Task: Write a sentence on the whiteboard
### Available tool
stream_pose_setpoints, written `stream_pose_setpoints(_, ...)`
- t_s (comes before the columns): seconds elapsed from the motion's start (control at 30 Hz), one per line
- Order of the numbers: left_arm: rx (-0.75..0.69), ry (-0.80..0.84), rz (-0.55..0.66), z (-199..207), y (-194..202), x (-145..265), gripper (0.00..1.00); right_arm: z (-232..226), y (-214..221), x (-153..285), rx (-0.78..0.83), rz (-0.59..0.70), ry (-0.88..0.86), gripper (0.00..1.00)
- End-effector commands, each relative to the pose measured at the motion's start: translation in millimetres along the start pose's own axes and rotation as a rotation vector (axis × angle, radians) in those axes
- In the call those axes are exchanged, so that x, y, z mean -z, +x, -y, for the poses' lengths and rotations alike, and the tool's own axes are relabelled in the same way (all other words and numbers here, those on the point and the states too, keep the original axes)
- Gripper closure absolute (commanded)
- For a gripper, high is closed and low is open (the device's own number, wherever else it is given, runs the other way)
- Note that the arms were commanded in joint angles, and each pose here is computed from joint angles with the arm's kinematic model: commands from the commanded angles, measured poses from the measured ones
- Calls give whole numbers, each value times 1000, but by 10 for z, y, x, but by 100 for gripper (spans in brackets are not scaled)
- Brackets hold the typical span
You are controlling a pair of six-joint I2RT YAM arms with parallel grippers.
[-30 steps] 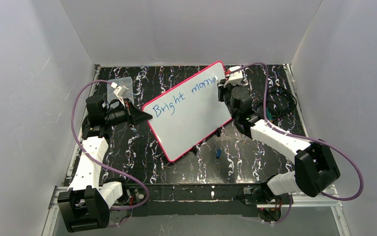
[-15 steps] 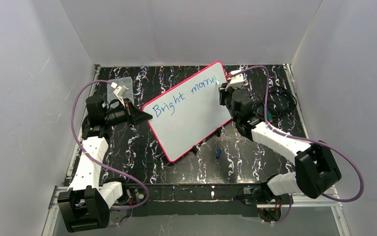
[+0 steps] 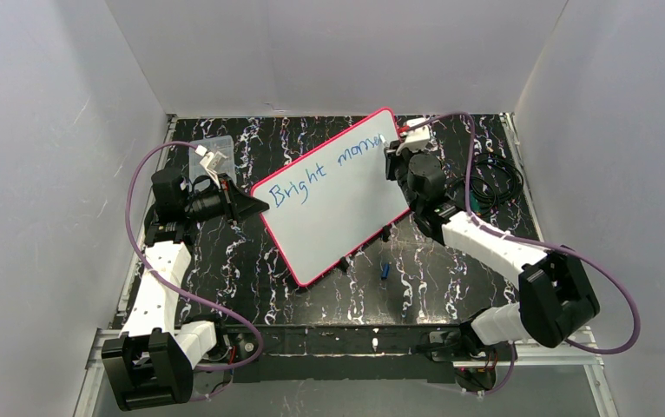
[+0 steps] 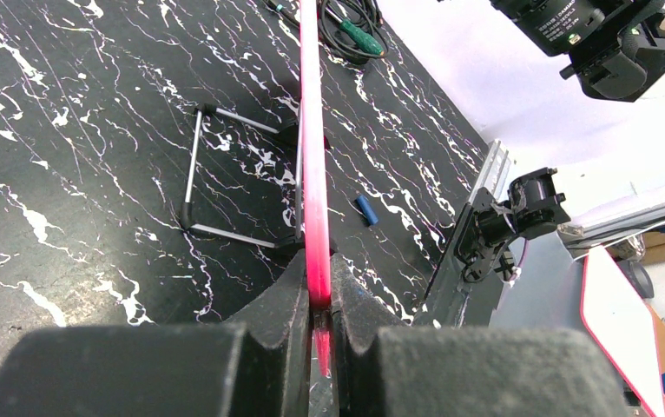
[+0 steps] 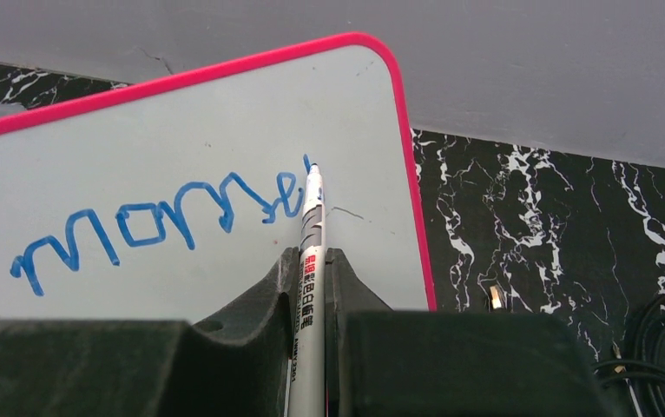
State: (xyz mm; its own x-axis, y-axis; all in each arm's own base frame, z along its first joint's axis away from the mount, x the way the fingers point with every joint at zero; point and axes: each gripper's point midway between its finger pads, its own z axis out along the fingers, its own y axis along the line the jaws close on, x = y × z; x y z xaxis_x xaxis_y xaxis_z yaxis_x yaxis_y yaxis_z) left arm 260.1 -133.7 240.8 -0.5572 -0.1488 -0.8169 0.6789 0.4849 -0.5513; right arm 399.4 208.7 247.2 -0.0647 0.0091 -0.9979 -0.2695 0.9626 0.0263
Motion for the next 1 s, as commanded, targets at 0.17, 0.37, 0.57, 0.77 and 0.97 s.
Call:
stream_pose_setpoints(0.17, -102, 40, 27, 122, -101, 33, 100, 11, -361, -147, -5, 97, 29, 99)
stream_pose_setpoints(0.37, -100, 41, 26, 125, -98, 33, 100, 72, -313, -174, -3, 84, 50, 99)
stream_pose_setpoints(0.57, -100, 40, 26, 121, -96, 33, 100, 74, -266, -167, -8, 70, 44, 99)
stream_pose_setpoints(0.77, -103, 38, 28, 128, -99, 36, 100, 103, -134, -89, -16, 44, 47, 99)
stream_pose_setpoints(0.97, -104, 40, 30, 136, -102, 39, 100, 113, -21, -1, -25, 18, 39, 99)
